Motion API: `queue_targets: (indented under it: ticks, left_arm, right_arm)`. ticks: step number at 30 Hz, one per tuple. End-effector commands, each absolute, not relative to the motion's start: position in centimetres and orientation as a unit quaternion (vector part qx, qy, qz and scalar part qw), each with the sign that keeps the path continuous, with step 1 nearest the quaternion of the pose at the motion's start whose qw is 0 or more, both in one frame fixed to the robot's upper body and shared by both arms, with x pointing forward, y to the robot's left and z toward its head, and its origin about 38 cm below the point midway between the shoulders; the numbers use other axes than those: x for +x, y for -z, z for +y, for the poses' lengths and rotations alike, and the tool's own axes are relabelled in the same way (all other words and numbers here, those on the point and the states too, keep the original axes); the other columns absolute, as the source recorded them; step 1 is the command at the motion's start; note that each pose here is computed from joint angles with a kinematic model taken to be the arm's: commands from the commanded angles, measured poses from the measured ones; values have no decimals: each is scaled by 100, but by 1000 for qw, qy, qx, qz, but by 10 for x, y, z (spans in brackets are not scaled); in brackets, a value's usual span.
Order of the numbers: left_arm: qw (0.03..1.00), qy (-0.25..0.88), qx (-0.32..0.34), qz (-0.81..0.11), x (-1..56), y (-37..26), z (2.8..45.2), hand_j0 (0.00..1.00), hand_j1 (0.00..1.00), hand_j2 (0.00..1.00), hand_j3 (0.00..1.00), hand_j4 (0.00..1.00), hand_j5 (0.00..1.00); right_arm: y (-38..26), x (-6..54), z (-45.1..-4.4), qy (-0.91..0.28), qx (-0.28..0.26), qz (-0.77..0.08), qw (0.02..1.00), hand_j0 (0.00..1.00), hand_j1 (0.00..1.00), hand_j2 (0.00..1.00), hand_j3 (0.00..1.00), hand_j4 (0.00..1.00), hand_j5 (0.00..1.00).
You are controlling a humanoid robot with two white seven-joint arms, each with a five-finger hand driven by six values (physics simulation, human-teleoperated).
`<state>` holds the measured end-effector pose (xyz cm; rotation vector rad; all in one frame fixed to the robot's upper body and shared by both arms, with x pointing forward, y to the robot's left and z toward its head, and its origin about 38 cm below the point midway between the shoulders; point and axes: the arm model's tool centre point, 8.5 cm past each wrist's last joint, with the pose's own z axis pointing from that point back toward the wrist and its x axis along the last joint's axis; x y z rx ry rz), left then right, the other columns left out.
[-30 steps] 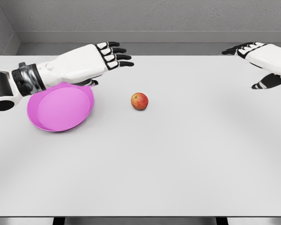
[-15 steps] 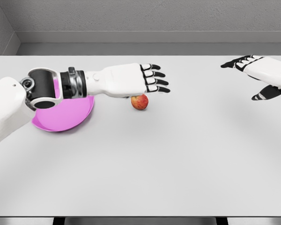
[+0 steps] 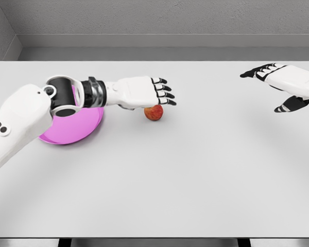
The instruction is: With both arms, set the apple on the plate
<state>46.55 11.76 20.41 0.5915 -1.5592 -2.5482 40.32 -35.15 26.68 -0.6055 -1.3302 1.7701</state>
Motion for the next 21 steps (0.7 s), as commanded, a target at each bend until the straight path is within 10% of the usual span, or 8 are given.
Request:
queue_targets:
  ticks: [1,21]
  left_arm:
    - [52,844,190,-499,466,-198,117,100,100,100,100,100,100]
    - [81,890,169,-415,479,-164,100,100,100,100,100,100,100]
  right_arm:
    - [-267,403,-352,-703,-240,-529,411,100,100,100,100,100,100]
    - [-266,404,-350,-702,-238,-530,412,100,100,100,100,100,100]
